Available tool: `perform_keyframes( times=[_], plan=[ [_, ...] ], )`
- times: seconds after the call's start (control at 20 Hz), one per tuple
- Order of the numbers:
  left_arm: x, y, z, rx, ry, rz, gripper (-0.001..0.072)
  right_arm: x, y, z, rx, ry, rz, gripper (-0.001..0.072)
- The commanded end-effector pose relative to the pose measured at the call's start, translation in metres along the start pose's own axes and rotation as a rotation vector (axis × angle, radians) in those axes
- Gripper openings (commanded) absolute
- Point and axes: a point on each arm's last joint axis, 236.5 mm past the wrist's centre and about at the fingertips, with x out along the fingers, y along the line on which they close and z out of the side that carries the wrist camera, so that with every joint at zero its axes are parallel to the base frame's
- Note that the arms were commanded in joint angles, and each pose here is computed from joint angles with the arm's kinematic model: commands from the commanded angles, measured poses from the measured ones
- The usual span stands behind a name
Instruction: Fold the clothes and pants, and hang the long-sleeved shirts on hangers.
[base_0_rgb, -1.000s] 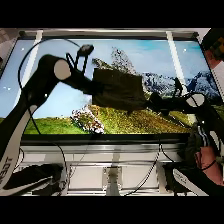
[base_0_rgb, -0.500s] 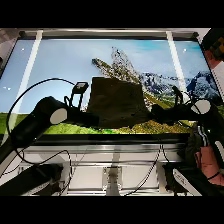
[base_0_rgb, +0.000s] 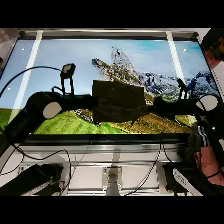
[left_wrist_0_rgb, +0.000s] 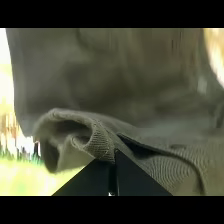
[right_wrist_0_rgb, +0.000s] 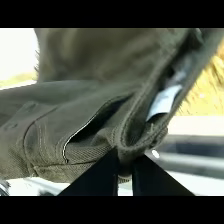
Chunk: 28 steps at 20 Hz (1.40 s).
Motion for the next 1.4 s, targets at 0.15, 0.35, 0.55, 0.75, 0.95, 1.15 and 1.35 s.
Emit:
perform_keyframes(
  times=[0.15, 0.35, 0.55, 0.75, 0.95, 1.15, 1.35],
  plan=[
    [0.054, 0.030, 0.067, -0.096, -0.144, 0.019, 0.0011, 0.014, 0.033, 0.094, 0.021, -0.167, 0.071, 0.0029],
    [0.089, 0.042, 0.085, -0.230, -0.198, -0.020, 0.0011, 0.047, 0.029, 0.138, 0.099, -0.217, 0.077, 0.0028],
    [0.116, 0.046, 0.100, -0.285, -0.266, -0.059, 0.0011, 0.096, 0.029, 0.159, 0.126, -0.246, 0.068, 0.0029],
    [0.135, 0.058, 0.103, -0.315, -0.264, -0.046, 0.0011, 0.121, 0.047, 0.192, 0.163, -0.315, 0.121, 0.0029],
    [0.142, 0.077, 0.122, -0.337, -0.338, -0.041, 0.0012, 0.129, 0.045, 0.236, 0.206, -0.441, 0.144, 0.0031],
    [0.133, 0.089, 0.171, -0.345, -0.566, -0.094, 0.0382, 0.133, 0.040, 0.257, 0.197, -0.512, 0.145, 0.0577],
    [0.127, 0.106, 0.185, -0.360, -0.630, -0.087, 0.0380, 0.128, 0.045, 0.261, 0.089, -0.520, 0.116, 0.0577]
  ],
)
